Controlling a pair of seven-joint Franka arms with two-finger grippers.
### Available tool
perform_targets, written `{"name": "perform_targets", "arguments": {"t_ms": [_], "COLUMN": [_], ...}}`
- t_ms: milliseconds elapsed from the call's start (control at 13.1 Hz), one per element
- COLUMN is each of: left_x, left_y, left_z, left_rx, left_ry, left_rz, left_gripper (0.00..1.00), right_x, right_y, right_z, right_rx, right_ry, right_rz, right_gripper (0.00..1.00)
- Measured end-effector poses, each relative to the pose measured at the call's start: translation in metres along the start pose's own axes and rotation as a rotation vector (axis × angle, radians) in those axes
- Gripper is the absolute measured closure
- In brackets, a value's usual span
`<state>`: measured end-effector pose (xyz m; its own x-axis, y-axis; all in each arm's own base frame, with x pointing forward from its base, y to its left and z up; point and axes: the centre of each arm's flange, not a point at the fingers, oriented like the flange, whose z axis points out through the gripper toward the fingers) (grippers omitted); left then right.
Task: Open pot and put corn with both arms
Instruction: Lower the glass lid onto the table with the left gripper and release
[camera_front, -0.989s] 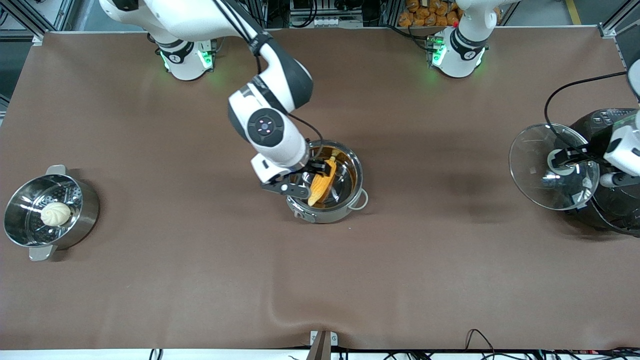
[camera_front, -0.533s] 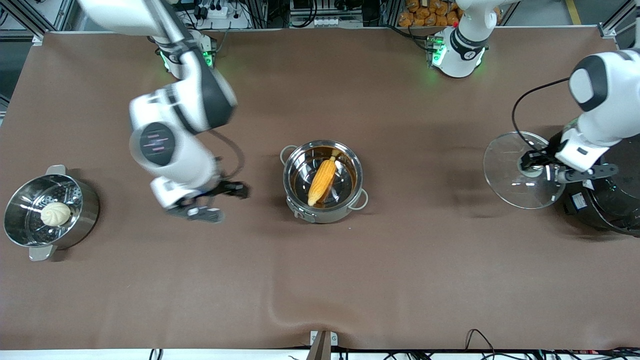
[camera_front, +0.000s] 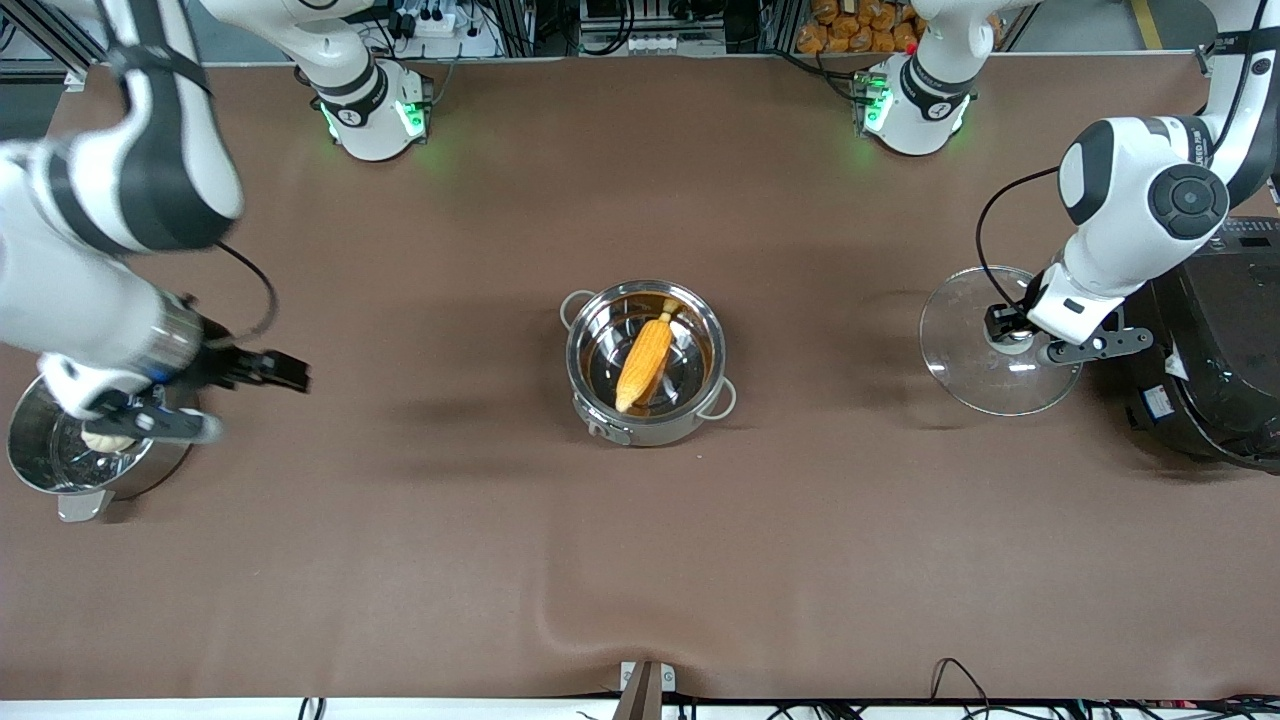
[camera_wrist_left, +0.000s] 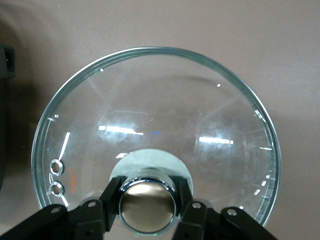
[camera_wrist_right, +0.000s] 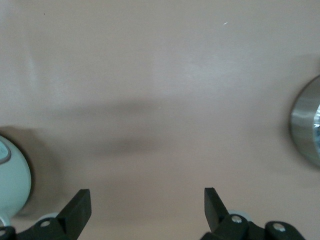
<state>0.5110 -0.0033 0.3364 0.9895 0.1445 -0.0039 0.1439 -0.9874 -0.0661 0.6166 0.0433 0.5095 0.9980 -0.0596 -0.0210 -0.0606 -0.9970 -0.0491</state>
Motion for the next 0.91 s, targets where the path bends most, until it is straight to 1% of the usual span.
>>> {"name": "perform_targets", "arguments": {"t_ms": [152,228,304,380,457,533,685,913], "left_x": [-0.003,-0.002,0.0,0.002,0.006,0.012,0.024,0.032], "left_y": [-0.002,0.001,0.004,0.007,0.01,0.015,0.028,0.045], "left_z": [0.024,0.038,0.052,0.065,0.075,0.082,0.092,0.105], "left_rx": [-0.014,-0.024,-0.037,-0.05,-0.061,-0.071,-0.085,-0.097], "left_ry": [0.005,0.007,0.014,0.02,0.025,0.027,0.022,0.008], "left_rz": [-0.006,-0.006,-0.004,-0.001,0.002,0.007,0.024,0.046], "left_gripper": [0.5,0.5,0.5,0.5,0.5,0.5,0.5,0.5], "right_x": [-0.028,-0.042,-0.056,-0.065,-0.07,-0.073,-0.071,-0.064], "right_y": [0.037,0.053,0.066,0.072,0.076,0.08,0.083,0.081], "right_z": [-0.039,-0.055,-0.07,-0.078,-0.086,-0.095,-0.118,-0.122], "right_rx": [0.009,0.006,-0.015,-0.04,-0.051,-0.052,-0.053,-0.055], "right_ry": [0.043,0.05,0.051,0.039,0.02,0.006,0.002,0.005], "right_rz": [0.029,0.039,0.026,0.0,-0.017,-0.02,-0.02,-0.024], "right_gripper": [0.0,0.0,0.0,0.0,0.0,0.0,0.0,0.0]}}
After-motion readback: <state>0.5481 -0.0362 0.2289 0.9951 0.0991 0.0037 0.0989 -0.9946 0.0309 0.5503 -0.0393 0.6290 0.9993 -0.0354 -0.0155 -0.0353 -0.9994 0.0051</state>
